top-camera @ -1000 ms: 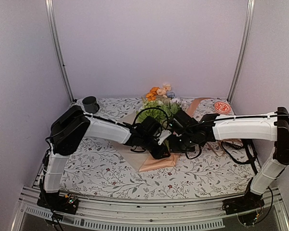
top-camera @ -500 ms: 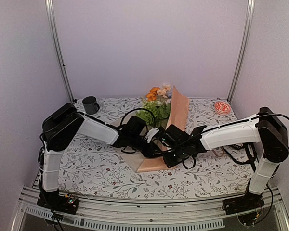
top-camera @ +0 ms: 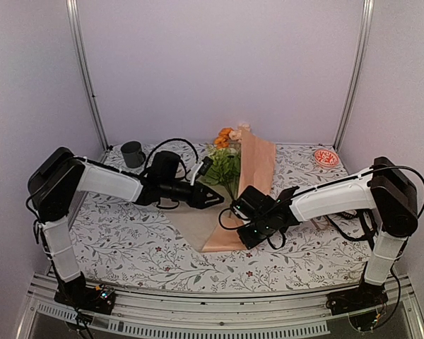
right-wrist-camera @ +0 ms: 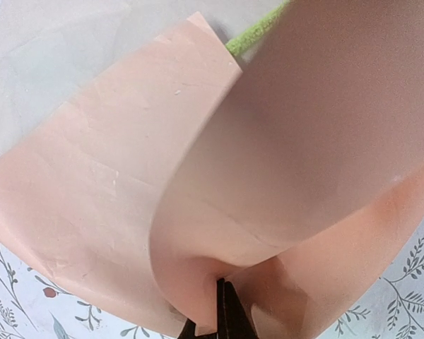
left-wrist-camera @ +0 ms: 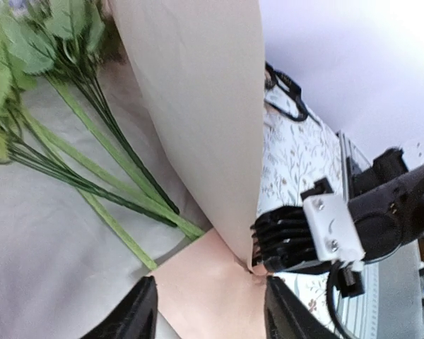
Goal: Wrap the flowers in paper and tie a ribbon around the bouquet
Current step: Fold the one-fourth-folded wrapping paper at the center of the board.
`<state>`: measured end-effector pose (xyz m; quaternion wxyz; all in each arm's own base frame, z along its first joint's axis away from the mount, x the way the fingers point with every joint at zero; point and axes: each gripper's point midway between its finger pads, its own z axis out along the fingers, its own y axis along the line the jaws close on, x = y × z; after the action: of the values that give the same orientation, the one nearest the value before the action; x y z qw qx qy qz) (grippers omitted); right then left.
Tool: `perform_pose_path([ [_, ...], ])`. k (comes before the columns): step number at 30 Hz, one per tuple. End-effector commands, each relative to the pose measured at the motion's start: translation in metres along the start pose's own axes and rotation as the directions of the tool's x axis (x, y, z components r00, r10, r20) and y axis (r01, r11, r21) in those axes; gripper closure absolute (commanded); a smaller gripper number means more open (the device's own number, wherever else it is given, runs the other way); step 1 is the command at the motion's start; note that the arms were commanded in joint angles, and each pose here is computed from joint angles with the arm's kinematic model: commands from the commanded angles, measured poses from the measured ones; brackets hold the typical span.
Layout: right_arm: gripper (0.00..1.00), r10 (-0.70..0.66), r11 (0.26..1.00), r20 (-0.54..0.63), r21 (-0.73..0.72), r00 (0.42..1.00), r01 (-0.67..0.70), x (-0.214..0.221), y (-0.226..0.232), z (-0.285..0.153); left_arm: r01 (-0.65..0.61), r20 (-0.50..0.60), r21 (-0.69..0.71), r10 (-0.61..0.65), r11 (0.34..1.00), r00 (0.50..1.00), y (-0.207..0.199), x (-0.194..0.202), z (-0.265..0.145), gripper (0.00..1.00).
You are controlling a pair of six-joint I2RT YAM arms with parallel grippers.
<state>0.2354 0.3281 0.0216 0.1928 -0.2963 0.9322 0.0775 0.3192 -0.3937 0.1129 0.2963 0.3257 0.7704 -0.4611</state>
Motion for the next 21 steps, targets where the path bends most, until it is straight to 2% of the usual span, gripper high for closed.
perform_pose_path([
  [1,1.00,-0.055,0.998,-0.074,-0.005,0.996,0.055,0.020,0.001,0.012,-0.045,0.166,0.035,0.039,0.998,0.985,-0.016,-0.044,-0.026,0.36],
  [5,1.00,-0.069,0.998,-0.070,0.003,0.995,0.070,0.018,0.000,0.012,-0.055,0.238,0.091,0.032,0.994,0.971,-0.029,-0.066,-0.023,0.28],
  [9,1.00,-0.082,0.997,-0.079,-0.002,0.994,0.082,0.019,0.001,0.013,-0.043,0.264,0.085,0.019,0.995,0.964,-0.021,-0.083,-0.009,0.18],
  [14,1.00,-0.090,0.996,-0.085,-0.004,0.992,0.090,0.021,0.002,0.014,-0.027,0.175,0.009,0.025,1.000,0.984,0.002,-0.078,0.034,0.16],
  [18,1.00,-0.095,0.996,-0.084,-0.003,0.992,0.095,0.020,0.001,0.013,-0.018,0.099,-0.117,0.029,0.993,0.995,0.027,-0.066,0.054,0.20],
  [21,1.00,-0.100,0.995,-0.087,-0.003,0.991,0.100,0.021,0.001,0.013,-0.007,0.079,-0.174,0.021,0.985,0.997,0.041,-0.062,0.057,0.34],
])
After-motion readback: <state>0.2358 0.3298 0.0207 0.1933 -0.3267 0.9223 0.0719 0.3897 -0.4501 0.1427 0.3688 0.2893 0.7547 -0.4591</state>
